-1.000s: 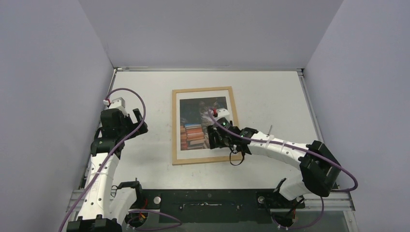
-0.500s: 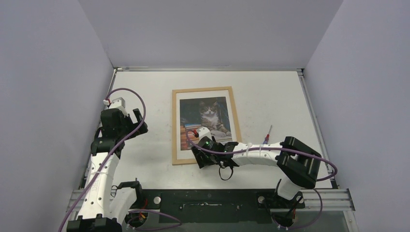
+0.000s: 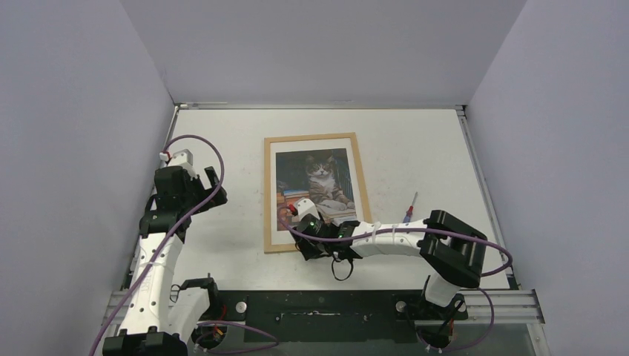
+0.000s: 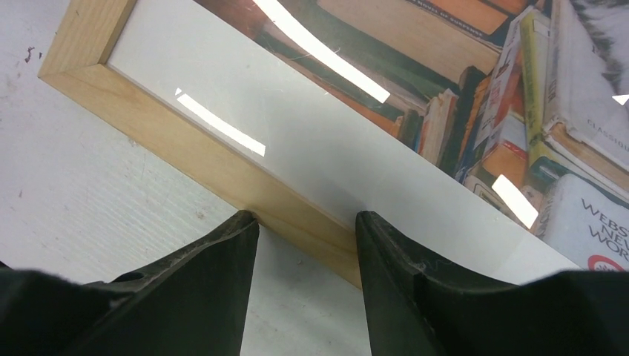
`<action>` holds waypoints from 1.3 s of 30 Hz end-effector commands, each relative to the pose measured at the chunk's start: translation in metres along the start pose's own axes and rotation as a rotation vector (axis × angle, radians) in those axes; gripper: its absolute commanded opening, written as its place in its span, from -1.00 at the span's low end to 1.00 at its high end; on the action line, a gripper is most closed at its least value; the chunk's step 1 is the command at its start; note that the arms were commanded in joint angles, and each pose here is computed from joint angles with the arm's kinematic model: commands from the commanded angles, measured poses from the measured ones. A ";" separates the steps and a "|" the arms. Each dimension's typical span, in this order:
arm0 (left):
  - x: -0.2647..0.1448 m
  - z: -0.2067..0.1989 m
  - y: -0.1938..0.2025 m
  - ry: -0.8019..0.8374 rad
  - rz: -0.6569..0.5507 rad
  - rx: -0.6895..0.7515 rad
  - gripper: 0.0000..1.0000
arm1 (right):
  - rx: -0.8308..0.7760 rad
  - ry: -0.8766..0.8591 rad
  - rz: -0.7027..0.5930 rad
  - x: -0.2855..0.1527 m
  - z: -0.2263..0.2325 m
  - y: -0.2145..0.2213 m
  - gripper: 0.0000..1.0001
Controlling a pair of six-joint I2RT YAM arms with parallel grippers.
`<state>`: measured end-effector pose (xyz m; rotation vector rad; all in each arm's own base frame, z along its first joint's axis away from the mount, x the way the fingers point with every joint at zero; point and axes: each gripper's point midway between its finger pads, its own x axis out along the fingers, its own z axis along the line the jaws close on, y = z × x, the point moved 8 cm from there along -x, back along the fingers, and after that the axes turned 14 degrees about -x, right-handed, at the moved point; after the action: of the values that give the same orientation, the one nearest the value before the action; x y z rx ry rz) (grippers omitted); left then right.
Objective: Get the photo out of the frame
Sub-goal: Move the photo frame to the center of the board, then turn over the photo frame at the center of the board.
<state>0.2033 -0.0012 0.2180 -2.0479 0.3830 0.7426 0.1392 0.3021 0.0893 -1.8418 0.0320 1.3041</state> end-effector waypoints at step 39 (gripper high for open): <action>0.114 -0.107 0.096 0.064 0.368 0.005 0.53 | 0.474 0.316 -0.272 -0.105 -0.033 -0.002 0.30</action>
<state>0.2400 -0.1373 0.1118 -2.0330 0.8578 0.9416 0.1150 0.2201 0.1620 -1.6214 0.2301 0.9073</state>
